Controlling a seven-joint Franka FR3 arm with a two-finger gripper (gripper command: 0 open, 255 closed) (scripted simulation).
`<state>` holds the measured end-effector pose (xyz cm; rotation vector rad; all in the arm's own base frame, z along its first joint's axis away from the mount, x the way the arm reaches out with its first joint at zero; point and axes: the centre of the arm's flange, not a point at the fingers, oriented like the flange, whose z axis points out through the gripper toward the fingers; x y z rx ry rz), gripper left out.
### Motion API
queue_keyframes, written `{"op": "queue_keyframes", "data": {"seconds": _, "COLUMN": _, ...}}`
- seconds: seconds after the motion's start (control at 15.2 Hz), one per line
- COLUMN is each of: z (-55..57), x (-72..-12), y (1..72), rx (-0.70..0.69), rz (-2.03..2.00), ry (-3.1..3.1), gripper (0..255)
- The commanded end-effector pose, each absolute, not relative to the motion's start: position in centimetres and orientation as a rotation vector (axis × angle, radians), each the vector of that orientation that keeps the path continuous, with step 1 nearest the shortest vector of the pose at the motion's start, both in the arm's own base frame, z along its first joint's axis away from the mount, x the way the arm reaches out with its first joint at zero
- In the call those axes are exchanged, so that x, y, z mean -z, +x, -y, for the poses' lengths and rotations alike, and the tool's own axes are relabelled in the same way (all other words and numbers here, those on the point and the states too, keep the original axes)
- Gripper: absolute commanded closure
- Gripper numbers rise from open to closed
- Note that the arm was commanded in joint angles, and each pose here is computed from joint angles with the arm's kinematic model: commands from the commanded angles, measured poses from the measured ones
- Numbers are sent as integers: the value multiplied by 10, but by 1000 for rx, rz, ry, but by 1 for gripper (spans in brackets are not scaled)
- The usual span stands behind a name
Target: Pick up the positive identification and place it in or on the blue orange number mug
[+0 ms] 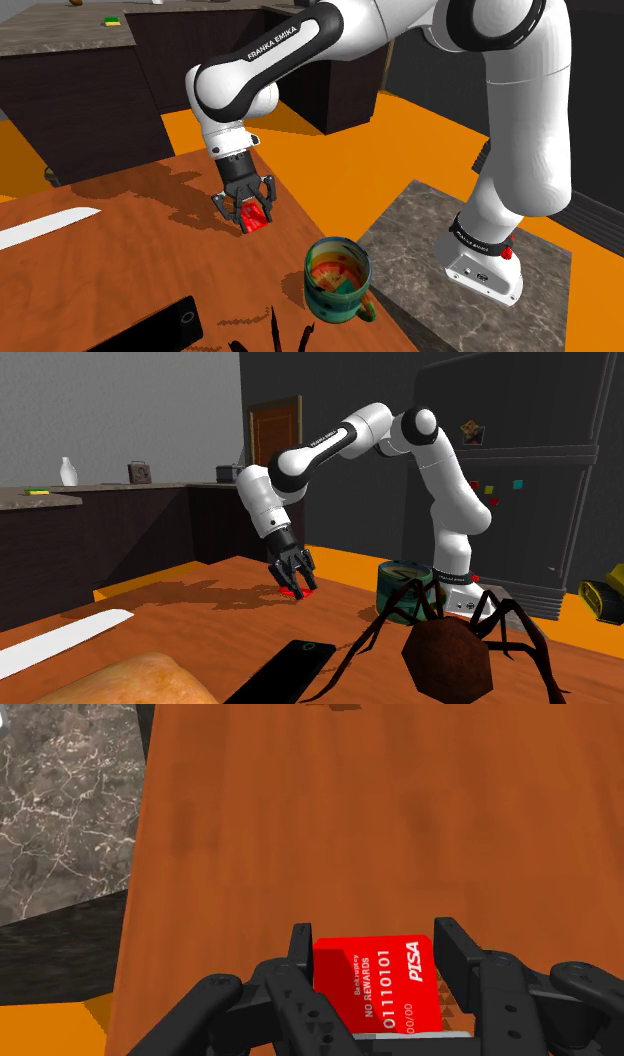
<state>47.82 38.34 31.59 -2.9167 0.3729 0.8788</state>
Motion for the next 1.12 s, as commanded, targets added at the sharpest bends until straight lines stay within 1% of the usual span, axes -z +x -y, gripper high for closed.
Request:
{"op": "queue_keyframes", "data": {"seconds": 0.0, "z": -387, "x": -310, "y": 477, "rx": -872, "rz": -372, "ry": -2912, "gripper": 255}}
{"op": "queue_keyframes", "data": {"seconds": 0.26, "z": -385, "x": -310, "y": 476, "rx": -872, "rz": -372, "ry": -2913, "gripper": 255}}
{"op": "queue_keyframes", "data": {"seconds": 1.06, "z": -386, "x": -373, "y": 476, "rx": -872, "rz": -372, "ry": -2912, "gripper": 255}}
